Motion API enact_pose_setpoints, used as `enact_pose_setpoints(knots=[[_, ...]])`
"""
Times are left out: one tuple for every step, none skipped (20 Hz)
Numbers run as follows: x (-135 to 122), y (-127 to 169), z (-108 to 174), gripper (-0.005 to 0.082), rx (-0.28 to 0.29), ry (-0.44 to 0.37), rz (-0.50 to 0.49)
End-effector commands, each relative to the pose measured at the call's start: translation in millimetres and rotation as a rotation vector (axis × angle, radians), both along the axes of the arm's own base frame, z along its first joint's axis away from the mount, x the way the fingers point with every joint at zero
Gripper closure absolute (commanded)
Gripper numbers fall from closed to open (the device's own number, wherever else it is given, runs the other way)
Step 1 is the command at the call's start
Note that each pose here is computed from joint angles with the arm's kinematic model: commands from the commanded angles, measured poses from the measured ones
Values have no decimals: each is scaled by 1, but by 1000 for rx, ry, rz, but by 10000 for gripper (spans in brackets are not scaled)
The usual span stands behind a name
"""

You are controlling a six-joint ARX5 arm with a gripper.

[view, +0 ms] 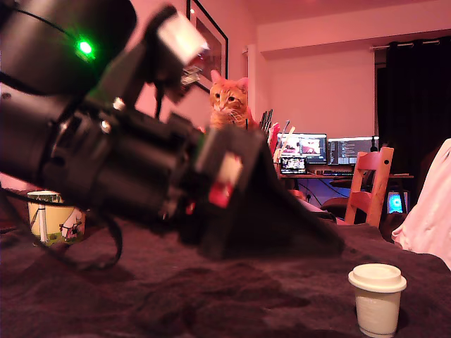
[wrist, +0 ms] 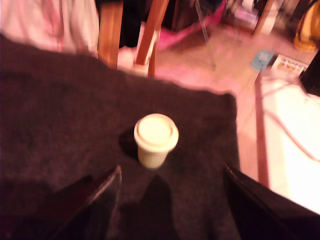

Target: Pick up the coffee capsules on the table and drop them inside the coffee cup

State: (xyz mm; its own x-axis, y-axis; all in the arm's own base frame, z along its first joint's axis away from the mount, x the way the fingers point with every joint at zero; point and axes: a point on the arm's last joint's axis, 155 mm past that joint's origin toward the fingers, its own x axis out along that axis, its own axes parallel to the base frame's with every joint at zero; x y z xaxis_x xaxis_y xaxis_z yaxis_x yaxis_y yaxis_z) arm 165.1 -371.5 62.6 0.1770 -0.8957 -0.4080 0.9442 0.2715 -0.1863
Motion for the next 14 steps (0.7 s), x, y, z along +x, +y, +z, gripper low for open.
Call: enact_pose_setpoints(knots=[[3,-5,0,182,7,3,5],[3,-5,-2,182,14,7,6],[3,-5,-3,182,20,11,7],[3,-4,-4,183,28,15,7],[3,-5,-6,183,36,21,7],[4,-6,-7,183,41,24,6],[4,-7,-8,183,48,29,4],[4,-8,-10,183,58,34,2],[4,-10,-11,183,67,40,0],[5,-12,-12,183,69,41,-1],[5,-13,-14,183,79,47,-1],[6,-15,-15,183,86,54,-1],[7,-17,-17,183,97,62,-1],[8,-20,-19,183,109,71,-1]])
